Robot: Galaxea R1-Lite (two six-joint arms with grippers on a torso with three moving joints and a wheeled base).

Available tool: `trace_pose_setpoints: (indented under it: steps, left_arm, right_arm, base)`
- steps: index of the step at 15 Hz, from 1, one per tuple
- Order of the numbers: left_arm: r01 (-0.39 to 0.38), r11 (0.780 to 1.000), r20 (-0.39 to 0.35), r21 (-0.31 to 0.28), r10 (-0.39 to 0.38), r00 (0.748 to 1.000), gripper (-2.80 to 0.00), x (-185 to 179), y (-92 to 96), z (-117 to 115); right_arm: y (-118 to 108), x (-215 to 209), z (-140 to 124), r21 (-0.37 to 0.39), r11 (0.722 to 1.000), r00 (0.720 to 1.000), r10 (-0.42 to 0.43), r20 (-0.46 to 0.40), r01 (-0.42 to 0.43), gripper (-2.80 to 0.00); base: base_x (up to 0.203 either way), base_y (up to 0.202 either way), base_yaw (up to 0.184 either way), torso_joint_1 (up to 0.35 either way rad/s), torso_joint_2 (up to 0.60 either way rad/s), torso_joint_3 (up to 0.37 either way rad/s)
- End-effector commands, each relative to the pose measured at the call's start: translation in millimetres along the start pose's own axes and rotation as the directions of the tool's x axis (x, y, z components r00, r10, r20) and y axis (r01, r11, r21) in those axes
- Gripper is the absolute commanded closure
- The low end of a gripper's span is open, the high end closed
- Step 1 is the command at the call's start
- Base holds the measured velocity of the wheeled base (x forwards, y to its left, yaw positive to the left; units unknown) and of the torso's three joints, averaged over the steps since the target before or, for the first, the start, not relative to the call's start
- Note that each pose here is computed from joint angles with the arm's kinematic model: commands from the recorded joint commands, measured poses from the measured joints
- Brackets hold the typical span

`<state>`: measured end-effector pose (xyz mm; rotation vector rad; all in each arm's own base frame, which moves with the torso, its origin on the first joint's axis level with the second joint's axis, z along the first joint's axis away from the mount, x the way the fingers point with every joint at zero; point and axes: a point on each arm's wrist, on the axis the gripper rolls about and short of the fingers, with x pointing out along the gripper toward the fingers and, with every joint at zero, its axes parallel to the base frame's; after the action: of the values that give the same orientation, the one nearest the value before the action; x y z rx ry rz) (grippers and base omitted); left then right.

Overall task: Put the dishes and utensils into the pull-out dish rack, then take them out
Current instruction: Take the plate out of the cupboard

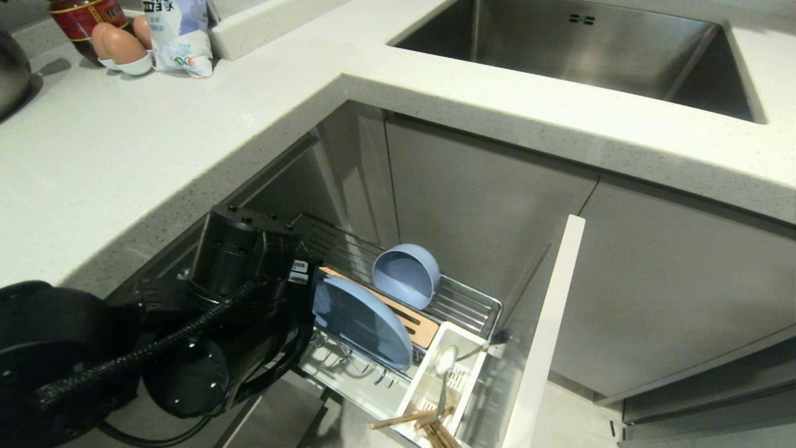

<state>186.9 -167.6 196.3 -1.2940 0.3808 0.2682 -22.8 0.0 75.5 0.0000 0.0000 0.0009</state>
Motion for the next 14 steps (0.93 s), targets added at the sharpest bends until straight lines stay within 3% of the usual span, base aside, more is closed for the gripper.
trace_pose_setpoints:
  steps: [1,5,6,10,14]
  left_arm:
    - [0.032,0.999,-0.007,-0.032,-0.032,0.999,-2.80,-19,-10.4,12]
    - [0.074,0.996,-0.039,-0.045,-0.076,0.996,-2.80,-57,-28.1,31]
    - [0.078,0.996,-0.043,-0.044,-0.080,0.996,0.00,-63,-31.9,34]
    - [0.129,0.990,-0.040,-0.051,-0.131,0.991,0.00,-89,-54.2,52]
    - [0.310,0.951,-0.038,0.001,-0.309,0.950,0.00,-131,-92.1,84]
  right_arm:
    - [0,0,0,0.000,1.000,1.000,-0.001,0.000,0.001,0.00]
    - [0,0,0,0.000,1.000,1.000,-0.001,0.000,0.001,0.00]
    - [0,0,0,0.000,1.000,1.000,0.000,0.000,0.000,0.00]
    - [0,0,0,0.000,1.000,1.000,0.001,0.000,-0.001,0.00]
    - [0,0,0,0.000,1.000,1.000,0.001,0.000,-0.001,0.00]
  base:
    - [0.000,0.000,0.000,0.000,0.00,0.000]
    - [0.000,0.000,0.000,0.000,0.00,0.000]
    - [0.000,0.000,0.000,0.000,0.00,0.000]
    - [0.000,0.000,0.000,0.000,0.00,0.000]
    - [0.000,0.000,0.000,0.000,0.00,0.000]
